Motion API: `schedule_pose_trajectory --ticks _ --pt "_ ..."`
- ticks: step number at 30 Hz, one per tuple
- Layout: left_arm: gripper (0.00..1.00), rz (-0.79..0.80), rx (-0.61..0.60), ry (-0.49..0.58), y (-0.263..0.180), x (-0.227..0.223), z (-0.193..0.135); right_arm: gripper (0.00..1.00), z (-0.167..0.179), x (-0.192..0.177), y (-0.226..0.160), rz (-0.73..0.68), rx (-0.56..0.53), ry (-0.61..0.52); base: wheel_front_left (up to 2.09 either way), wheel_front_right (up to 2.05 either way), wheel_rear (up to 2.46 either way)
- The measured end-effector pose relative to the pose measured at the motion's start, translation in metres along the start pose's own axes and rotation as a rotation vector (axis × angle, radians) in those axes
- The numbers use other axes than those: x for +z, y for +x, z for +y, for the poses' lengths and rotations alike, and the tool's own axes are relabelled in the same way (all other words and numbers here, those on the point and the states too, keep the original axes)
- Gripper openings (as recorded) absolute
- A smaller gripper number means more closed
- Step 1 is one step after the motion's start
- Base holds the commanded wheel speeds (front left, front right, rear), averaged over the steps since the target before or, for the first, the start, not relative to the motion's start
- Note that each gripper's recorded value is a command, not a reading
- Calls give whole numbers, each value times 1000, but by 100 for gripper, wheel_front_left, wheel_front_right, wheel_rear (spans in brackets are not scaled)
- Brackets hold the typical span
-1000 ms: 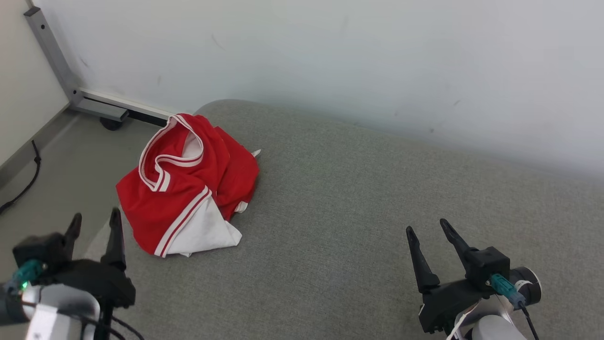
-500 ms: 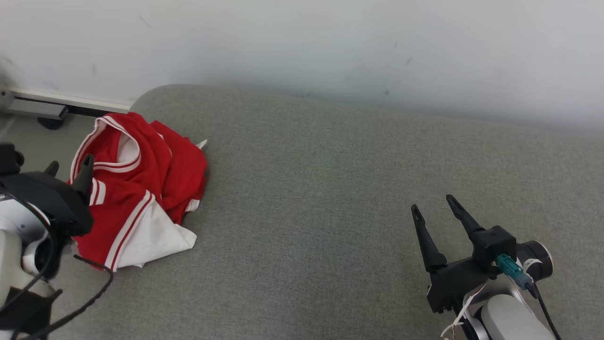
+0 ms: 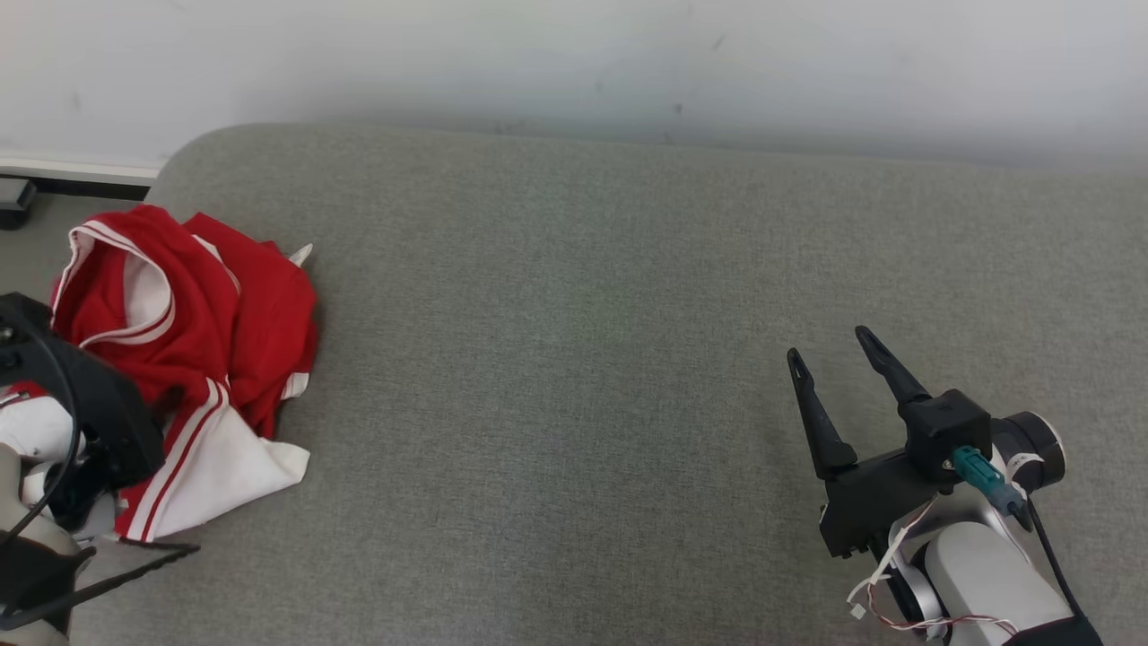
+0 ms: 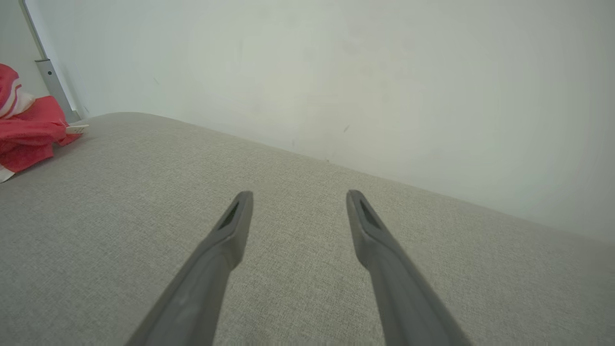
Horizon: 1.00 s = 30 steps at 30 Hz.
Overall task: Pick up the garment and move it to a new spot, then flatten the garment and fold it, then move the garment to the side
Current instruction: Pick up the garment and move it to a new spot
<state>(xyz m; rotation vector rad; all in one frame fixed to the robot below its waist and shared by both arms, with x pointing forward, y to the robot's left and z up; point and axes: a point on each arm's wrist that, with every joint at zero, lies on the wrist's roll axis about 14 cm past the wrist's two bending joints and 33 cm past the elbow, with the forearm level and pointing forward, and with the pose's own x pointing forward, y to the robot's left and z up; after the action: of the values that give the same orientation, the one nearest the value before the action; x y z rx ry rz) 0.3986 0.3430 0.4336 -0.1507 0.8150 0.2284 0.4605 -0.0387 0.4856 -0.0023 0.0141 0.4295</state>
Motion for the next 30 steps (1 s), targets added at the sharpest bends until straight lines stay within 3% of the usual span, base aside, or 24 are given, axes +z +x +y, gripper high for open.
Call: schedule_pose_trajectory --ticks 4,5,6,7,16,23,30 --pt "100 83 7 26 8 -12 -3 100 -8 -6 -1 15 -14 -2 0 0 0" --pt "82 92 5 30 10 -12 -5 100 -8 -7 -1 18 -15 -1 0 0 0" --pt "24 97 5 38 11 -12 -6 100 -9 -9 -1 21 -16 0 0 0 0" --pt "3 107 7 50 12 -12 -7 100 -9 -9 0 23 -16 0 0 0 0" --pt "0 95 16 90 9 1 -8 100 -3 -10 4 27 -1 4 0 0 0" --pt "0 -136 -30 139 -8 63 -28 100 -1 -2 6 14 -3 -3 0 0 0" --pt "0 -342 -149 210 -33 108 -78 100 -1 8 -2 -5 -27 14 0 0 0"
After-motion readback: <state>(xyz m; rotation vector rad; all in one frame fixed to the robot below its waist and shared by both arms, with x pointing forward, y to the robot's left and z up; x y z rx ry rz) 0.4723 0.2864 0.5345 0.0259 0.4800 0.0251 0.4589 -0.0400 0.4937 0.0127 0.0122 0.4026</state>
